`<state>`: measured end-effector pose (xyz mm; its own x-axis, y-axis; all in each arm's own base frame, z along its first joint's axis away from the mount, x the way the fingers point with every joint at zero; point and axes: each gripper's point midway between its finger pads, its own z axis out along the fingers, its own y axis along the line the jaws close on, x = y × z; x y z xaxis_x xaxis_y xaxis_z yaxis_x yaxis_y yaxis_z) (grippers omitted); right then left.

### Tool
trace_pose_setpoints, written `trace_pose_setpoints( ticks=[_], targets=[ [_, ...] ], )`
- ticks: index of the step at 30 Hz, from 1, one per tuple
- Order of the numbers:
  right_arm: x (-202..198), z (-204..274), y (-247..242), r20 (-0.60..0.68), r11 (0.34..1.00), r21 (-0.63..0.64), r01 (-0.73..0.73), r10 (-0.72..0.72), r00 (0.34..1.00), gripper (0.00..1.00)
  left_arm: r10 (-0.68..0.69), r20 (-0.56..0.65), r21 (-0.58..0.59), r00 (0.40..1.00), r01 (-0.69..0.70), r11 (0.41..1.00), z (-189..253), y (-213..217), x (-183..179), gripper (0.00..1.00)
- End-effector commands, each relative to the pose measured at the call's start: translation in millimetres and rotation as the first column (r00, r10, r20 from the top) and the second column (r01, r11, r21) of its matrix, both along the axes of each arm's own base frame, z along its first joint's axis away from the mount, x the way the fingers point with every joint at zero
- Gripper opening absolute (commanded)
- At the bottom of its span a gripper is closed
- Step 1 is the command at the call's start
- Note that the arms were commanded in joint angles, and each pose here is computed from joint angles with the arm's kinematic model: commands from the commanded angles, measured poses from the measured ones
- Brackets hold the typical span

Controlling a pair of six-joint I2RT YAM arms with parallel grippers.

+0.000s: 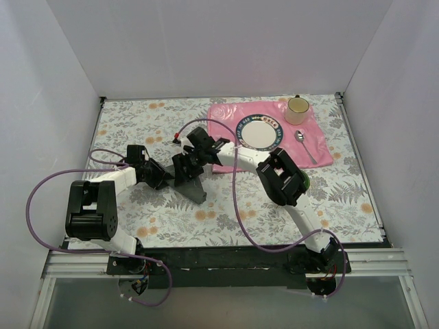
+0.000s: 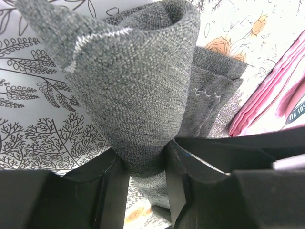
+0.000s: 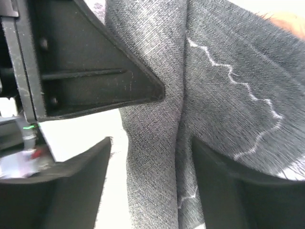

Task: Fold the napkin, place the utensils inside, and roll it up
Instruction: Roll the napkin with the utensil

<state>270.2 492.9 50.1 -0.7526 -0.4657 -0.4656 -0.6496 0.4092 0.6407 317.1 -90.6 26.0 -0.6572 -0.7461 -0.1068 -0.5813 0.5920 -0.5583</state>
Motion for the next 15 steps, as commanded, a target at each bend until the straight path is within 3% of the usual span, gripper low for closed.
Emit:
trace_pose_setpoints(
  ticks=[1, 8, 15],
  targets=[
    [9.9, 27.9, -10.5, 0.337, 0.986, -0.167, 0.017, 0.041, 0.941, 0.8, -0.01, -0.044, 0.054, 0.999, 0.013, 0.998, -10.6, 7.6, -17.0, 0.31],
    [6.6, 19.9, -7.3, 0.629, 0.934, -0.34, 0.112, 0.137, 0.765, 0.84, -0.033, -0.052, 0.016, 0.998, 0.034, 0.999, -5.2, 0.9, -14.4, 0.31],
    [10.4, 4.0, -5.8, 0.734, 0.879, -0.436, 0.194, 0.222, 0.642, 0.81, -0.046, -0.072, -0.032, 0.996, 0.044, 0.999, -5.7, -4.8, -12.8, 0.31]
  ],
)
